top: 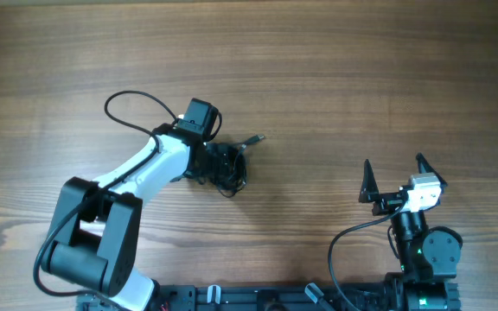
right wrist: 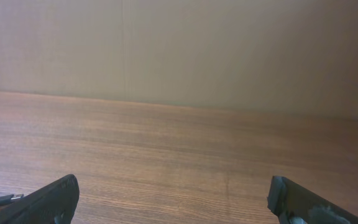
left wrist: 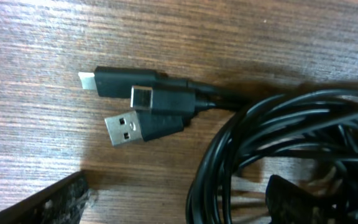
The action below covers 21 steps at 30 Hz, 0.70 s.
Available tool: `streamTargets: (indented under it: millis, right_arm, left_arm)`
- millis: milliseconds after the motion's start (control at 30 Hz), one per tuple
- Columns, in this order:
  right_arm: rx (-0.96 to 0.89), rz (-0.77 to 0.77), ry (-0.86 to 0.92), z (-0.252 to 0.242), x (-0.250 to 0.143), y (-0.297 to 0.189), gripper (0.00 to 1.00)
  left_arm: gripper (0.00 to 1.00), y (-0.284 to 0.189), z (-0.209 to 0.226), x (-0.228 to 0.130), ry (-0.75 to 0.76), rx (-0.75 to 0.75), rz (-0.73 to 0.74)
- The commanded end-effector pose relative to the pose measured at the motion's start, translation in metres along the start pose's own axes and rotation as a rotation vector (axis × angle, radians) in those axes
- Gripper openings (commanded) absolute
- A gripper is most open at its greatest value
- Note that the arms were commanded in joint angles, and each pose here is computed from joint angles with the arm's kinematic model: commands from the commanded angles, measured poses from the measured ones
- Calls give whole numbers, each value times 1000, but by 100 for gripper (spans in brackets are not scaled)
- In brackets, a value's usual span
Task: Untangle cables
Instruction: 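Reach the left gripper forward and grasp the black cable bundle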
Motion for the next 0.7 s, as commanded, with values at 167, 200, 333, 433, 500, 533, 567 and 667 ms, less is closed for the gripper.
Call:
streamTargets:
  millis: [167, 200, 333, 433, 500, 533, 567, 667]
  right_arm:
    - [-14, -6, 14, -1, 1, 0, 100]
    - [-14, -6, 14, -1, 1, 0, 100]
    - [-14, -6, 15, -1, 1, 0, 100]
    - [-14, -6, 15, -1, 1, 0, 100]
    - [-14, -6, 14, -1, 1, 0, 100]
    - [-14, -6, 15, -1, 1, 0, 100]
    - [-14, -6, 15, -1, 1, 0, 100]
    - [-14, -6, 15, -1, 1, 0, 100]
  left_arm:
    - [43, 14, -2, -3, -15, 17, 42]
    - [30, 15, -2, -3, -15, 17, 42]
    - [4, 21, -6, -1, -12, 7, 32]
    - [4, 18, -18, 4, 0, -53, -2]
    - [4, 9, -27, 8, 4, -120, -19]
    - [4, 0, -32, 10, 28, -164, -34]
    - [4, -13, -38, 11, 76, -217, -51]
    - [4, -66, -42, 15, 227, -312, -171]
Point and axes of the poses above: each gripper's point midway between its finger pads, its own y axis out along the fingers, its own z axis along the line the jaws close on, x = y × z, the point moved 6 cm from there along -y, back along the fingers, and after that the axes turned 15 degrees about -y, right-handed, at the moved point
